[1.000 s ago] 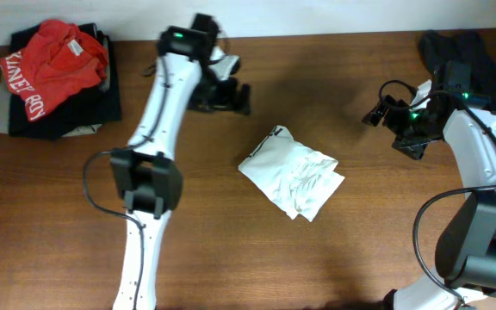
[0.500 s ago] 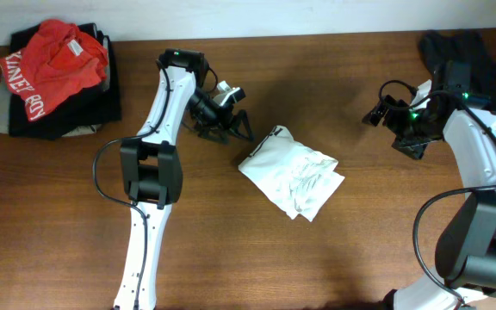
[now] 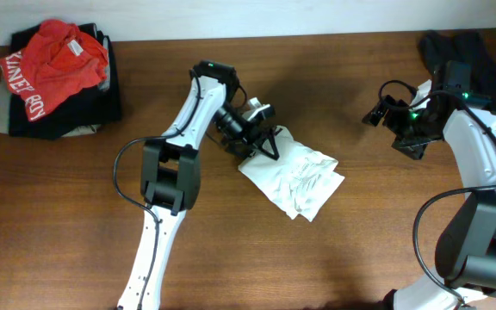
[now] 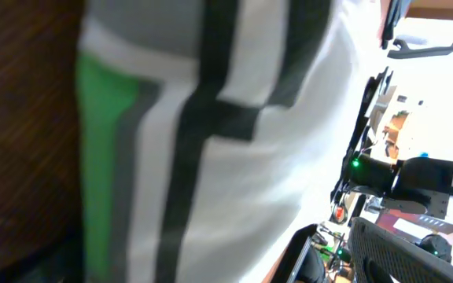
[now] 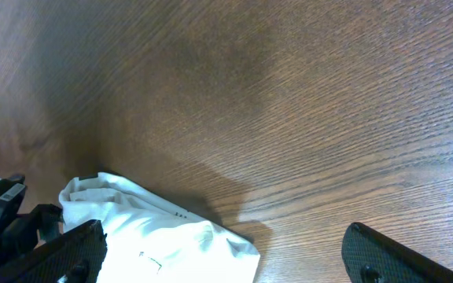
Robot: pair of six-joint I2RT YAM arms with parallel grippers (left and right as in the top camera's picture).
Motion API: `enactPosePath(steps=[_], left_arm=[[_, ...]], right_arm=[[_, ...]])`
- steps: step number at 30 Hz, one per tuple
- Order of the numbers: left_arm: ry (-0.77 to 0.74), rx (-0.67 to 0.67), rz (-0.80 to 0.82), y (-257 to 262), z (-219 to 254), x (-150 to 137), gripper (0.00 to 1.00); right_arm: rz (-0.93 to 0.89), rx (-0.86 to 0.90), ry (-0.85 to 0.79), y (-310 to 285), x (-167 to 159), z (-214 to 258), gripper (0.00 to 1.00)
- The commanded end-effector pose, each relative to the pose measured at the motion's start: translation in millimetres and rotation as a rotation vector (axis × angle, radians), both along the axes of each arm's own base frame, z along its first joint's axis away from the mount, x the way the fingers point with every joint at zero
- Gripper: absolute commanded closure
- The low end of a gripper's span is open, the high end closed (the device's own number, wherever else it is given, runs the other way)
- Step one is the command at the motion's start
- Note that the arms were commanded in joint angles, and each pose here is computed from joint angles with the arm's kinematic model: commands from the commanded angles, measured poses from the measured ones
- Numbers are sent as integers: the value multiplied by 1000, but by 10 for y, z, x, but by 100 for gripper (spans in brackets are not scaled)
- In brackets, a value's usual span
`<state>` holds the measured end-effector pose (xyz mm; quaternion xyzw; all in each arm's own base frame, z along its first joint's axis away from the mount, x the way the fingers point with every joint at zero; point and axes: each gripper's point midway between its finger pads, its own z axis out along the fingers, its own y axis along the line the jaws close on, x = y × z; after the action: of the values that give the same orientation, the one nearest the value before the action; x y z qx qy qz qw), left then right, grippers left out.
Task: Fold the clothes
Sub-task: 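Grasp the folded white shirt bundle's left edge with the left gripper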
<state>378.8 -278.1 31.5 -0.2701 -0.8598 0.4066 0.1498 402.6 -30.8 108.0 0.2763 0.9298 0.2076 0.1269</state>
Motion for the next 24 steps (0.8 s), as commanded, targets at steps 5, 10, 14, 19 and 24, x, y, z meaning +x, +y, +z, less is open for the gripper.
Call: enactPosePath(steps=[5, 10, 14, 19, 24], left_arm=[[-15, 65, -94, -63, -432, -149, 1], [-46, 55, -108, -162, -458, -144, 1], [-67, 47, -129, -255, -473, -170, 20], [-92, 36, -156, -379, -490, -214, 41], [-123, 22, -178, -489, -508, -230, 42]], right_arm=[[-11, -9, -18, -34, 44, 70, 1], [-11, -9, -18, -34, 44, 70, 1], [-11, -9, -18, -34, 44, 70, 1], [-11, -9, -18, -34, 44, 70, 1], [-11, -9, -18, -34, 44, 70, 1]])
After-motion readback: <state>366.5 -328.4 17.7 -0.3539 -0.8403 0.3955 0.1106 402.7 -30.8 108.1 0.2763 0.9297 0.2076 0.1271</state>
